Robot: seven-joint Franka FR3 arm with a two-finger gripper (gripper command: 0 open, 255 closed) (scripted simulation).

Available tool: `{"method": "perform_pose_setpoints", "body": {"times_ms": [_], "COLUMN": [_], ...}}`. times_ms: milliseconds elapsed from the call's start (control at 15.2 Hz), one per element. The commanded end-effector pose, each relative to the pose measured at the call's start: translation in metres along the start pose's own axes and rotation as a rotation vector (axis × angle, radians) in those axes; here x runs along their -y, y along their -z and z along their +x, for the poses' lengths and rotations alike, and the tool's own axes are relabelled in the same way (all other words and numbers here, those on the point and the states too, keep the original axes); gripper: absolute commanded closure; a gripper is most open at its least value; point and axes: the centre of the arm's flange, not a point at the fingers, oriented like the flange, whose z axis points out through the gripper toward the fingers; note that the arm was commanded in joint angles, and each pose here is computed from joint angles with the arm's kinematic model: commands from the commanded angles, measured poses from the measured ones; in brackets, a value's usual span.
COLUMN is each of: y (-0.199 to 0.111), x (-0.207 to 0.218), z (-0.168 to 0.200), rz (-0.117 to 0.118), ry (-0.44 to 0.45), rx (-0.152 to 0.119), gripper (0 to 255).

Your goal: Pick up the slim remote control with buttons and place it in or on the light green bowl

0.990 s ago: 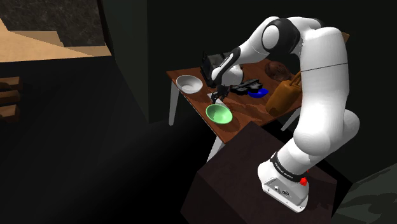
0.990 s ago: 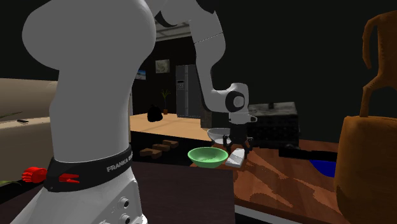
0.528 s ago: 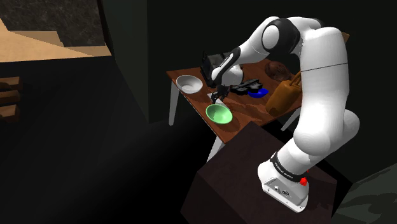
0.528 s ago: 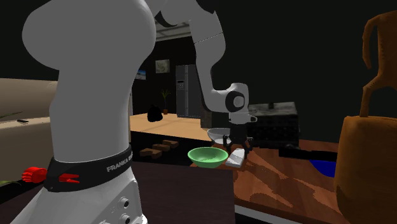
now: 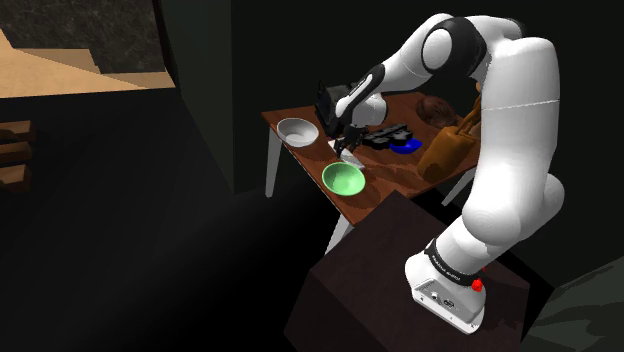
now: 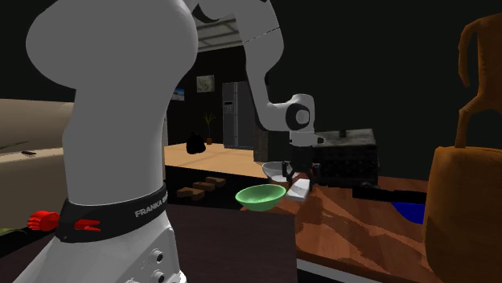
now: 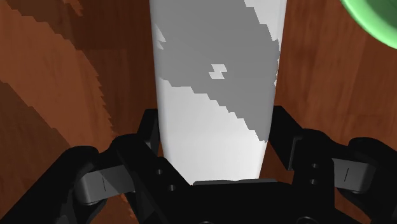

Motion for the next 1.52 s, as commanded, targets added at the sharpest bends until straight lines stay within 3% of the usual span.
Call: {"method": "perform_pose_setpoints", "body": {"times_ms": [0,924,1452], "y": [0.010,0.084,0.085], "x": [0.000,-0.001,0.066], "z": [0.000,0.000,-0.082], "rz": [0.000,0.000,0.000], "ry": [0.000,0.000,0.000], "rx": [0.000,0.000,0.000], "gripper": [255,255,255]}}
